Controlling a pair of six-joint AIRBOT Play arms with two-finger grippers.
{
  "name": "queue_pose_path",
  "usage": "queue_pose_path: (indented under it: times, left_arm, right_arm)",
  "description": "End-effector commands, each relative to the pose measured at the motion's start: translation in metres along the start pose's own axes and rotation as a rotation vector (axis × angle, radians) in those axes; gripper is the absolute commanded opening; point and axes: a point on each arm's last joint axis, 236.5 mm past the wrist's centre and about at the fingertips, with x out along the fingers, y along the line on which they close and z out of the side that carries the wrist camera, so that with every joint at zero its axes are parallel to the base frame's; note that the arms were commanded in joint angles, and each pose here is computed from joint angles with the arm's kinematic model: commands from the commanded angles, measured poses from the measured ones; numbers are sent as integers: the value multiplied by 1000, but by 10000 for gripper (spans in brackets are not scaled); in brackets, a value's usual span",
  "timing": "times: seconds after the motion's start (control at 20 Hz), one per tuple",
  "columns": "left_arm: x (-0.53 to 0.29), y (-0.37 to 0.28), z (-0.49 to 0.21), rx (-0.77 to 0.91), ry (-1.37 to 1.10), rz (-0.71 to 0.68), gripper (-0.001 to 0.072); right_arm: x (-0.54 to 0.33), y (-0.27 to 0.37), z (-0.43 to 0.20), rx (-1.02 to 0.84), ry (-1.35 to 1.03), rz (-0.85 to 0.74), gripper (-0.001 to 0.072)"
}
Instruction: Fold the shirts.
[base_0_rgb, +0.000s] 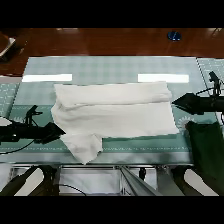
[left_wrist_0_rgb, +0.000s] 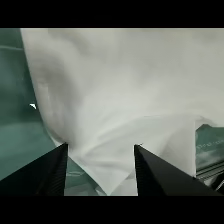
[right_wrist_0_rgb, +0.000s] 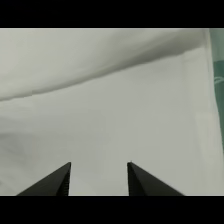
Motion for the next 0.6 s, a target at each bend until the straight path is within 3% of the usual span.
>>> queue_pose_path:
  times: [0.0, 0.35, 0.55]
  left_arm:
    - [13, -2, -22, 30, 99, 10, 506]
    - [20, -8, -40, 7, 190, -13, 507]
    - [32, -18, -31, -116, 118, -77, 506]
  right_arm:
    - [1, 3, -7, -1, 10, 8, 413]
    - [1, 0, -5, -4, -2, -3, 414]
    - [1, -5, -2, -10, -12, -27, 413]
